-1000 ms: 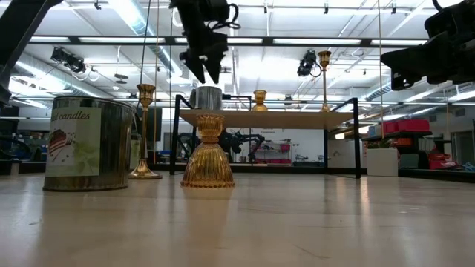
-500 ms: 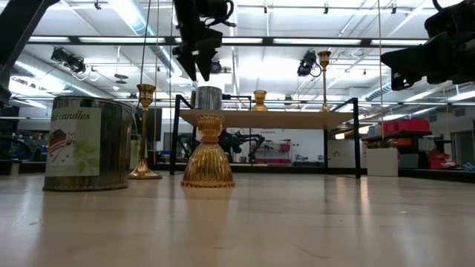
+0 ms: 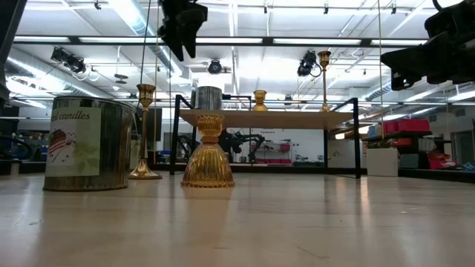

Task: Pick & Place candle stick holders
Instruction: Put the top scented candle on the shelf aligned with the other scented candle

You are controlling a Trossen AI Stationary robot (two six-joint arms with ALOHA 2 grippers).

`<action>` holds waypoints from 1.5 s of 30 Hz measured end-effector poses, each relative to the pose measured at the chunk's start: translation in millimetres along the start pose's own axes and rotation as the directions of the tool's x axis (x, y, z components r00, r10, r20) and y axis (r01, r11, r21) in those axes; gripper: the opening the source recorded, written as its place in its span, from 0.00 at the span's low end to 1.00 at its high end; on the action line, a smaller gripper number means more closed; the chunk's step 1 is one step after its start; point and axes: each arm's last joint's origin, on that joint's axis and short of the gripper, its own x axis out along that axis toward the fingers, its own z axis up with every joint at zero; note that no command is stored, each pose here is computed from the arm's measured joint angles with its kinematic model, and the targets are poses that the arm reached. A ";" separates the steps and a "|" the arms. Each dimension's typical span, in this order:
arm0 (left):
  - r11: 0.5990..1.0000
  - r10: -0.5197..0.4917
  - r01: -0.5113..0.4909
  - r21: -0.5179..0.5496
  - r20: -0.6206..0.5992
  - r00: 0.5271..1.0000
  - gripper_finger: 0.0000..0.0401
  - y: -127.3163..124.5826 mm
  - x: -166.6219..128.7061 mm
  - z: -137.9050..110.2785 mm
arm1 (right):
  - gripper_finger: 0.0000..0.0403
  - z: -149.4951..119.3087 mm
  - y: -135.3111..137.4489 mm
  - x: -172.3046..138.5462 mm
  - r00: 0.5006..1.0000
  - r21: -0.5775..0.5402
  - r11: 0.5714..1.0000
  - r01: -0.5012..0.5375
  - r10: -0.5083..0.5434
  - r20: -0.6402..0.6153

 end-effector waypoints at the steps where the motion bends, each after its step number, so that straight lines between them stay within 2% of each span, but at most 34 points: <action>1: 1.000 -0.011 0.011 0.002 -0.006 1.000 0.91 0.1 -1.7 -1.7 | 0.05 0.0 0.0 0.0 1.000 0.000 1.000 0.000 0.000 0.000; 9: 0.999 -0.027 0.030 0.028 -0.100 0.995 0.91 1.0 -6.6 -13.6 | 0.05 0.0 0.0 0.0 1.000 0.000 1.000 0.000 0.000 0.000; 17: 0.999 -0.030 0.032 0.025 -0.106 0.994 0.91 0.8 -6.7 -14.2 | 0.05 0.0 0.0 0.0 1.000 0.000 1.000 0.000 0.000 0.000; 23: 0.989 -0.145 0.146 -0.007 -0.139 0.980 0.95 -4.3 -0.5 -20.3 | 0.05 0.0 0.0 0.0 1.000 0.000 1.000 0.000 0.000 0.000; 27: 0.988 -0.153 0.150 -0.029 -0.147 0.977 0.99 -6.0 4.1 -31.6 | 0.05 0.0 0.0 0.0 1.000 0.000 1.000 0.000 0.000 0.000; 40: 0.982 -0.144 0.113 -0.153 -0.209 0.967 1.00 -3.3 20.1 -83.5 | 0.05 0.0 0.0 0.0 1.000 0.000 1.000 0.000 0.000 0.000; 45: 0.985 -0.136 0.101 -0.143 -0.263 0.955 0.99 0.0 32.5 -97.6 | 0.05 0.0 0.0 0.0 1.000 0.000 1.000 0.000 0.000 0.000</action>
